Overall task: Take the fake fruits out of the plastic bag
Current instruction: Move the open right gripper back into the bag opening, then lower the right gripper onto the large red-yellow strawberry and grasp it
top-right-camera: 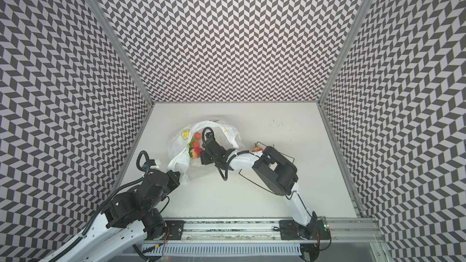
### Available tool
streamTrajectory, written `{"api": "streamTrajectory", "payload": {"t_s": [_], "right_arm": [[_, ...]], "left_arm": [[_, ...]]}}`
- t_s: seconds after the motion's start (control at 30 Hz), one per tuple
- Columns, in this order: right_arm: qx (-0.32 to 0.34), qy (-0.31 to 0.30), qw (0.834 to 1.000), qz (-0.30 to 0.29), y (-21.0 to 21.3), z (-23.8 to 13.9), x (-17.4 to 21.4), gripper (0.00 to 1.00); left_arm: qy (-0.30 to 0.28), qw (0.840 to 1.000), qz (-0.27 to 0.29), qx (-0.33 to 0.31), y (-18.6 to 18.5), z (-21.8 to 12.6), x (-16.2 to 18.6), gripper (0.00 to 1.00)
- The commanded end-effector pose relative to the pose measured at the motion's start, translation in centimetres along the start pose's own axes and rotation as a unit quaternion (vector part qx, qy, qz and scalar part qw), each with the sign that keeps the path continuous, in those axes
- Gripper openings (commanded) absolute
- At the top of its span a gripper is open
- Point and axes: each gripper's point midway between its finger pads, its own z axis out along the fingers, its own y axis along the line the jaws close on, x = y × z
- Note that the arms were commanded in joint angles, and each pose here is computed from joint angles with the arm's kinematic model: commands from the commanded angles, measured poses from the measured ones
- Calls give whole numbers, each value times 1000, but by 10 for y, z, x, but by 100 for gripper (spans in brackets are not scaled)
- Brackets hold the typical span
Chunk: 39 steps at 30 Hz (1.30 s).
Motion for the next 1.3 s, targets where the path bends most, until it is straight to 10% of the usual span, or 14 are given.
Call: {"api": "streamTrajectory", "payload": {"t_s": [0.0,0.3,0.9,1.27], "right_arm": [[-64,-37,997,15,34,-1,-34,71],[-96,-30,986,-131,50,19,-28,77],[-43,7,973,-225,30,75,-10,84],[-24,-16,977,-213,32,65,-25,62]], "left_arm": [[-14,1000,2,-12,3,-2,-6,0],[-31,999,10,7,-5,-4,-13,0],[-37,999,12,22,-11,-6,-16,0],[-44,999,11,24,-12,-7,-19,0]]}}
